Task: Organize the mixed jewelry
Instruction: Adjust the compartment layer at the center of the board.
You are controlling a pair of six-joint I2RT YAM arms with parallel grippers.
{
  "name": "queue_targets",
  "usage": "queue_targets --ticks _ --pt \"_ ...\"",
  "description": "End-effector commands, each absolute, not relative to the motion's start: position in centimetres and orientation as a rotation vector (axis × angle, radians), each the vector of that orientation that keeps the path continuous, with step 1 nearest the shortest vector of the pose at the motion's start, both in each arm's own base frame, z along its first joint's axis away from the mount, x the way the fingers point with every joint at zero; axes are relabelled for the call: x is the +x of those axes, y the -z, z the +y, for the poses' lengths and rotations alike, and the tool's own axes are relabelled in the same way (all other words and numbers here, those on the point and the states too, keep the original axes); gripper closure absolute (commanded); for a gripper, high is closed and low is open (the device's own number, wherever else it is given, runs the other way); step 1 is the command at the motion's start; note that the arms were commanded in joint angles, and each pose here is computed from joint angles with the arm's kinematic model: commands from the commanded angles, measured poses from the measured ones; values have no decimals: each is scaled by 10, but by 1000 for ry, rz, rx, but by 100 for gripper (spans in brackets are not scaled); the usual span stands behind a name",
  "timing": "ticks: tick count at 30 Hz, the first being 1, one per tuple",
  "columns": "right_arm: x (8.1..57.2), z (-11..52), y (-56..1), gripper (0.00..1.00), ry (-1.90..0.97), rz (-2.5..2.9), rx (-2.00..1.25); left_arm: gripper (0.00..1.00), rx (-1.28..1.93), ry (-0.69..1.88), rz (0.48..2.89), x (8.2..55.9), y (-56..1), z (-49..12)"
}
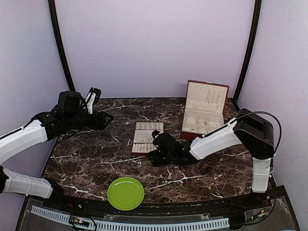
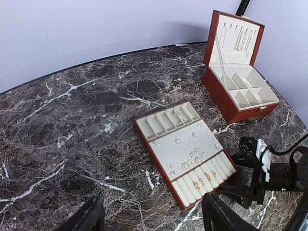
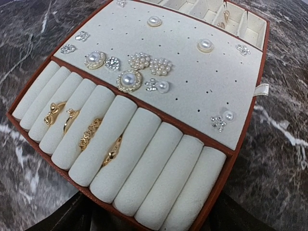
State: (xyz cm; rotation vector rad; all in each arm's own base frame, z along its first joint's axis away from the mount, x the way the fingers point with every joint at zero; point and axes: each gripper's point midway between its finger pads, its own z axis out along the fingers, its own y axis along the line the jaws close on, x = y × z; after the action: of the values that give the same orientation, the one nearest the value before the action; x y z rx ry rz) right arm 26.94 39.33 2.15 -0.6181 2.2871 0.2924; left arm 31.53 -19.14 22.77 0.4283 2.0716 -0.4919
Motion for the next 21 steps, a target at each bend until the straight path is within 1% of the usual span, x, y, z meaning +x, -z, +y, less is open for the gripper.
queue_targets --ticks 1,3,5,7,9,12,16,21 --pt "301 406 -17 17 -348 2301 -599 28 435 485 2059 313 -227 -189" --pt "310 413 -27 16 -368 2283 -612 28 433 476 2062 314 -226 -188" --pt "313 421 -43 12 -390 2263 -635 28 429 452 2062 316 -225 -186" --pt "311 427 -63 5 -430 2242 -662 28 423 418 2054 317 -227 -181" --pt "307 428 -84 2 -461 2226 -671 28 417 386 2046 319 -227 -177" --pt "299 419 -113 1 -491 2223 -666 28 393 319 2036 323 -227 -168" --pt "288 398 -149 2 -513 2227 -600 28 391 303 2035 325 -225 -167" --pt "287 355 -165 2 -463 2281 -463 28 400 331 2031 325 -225 -171"
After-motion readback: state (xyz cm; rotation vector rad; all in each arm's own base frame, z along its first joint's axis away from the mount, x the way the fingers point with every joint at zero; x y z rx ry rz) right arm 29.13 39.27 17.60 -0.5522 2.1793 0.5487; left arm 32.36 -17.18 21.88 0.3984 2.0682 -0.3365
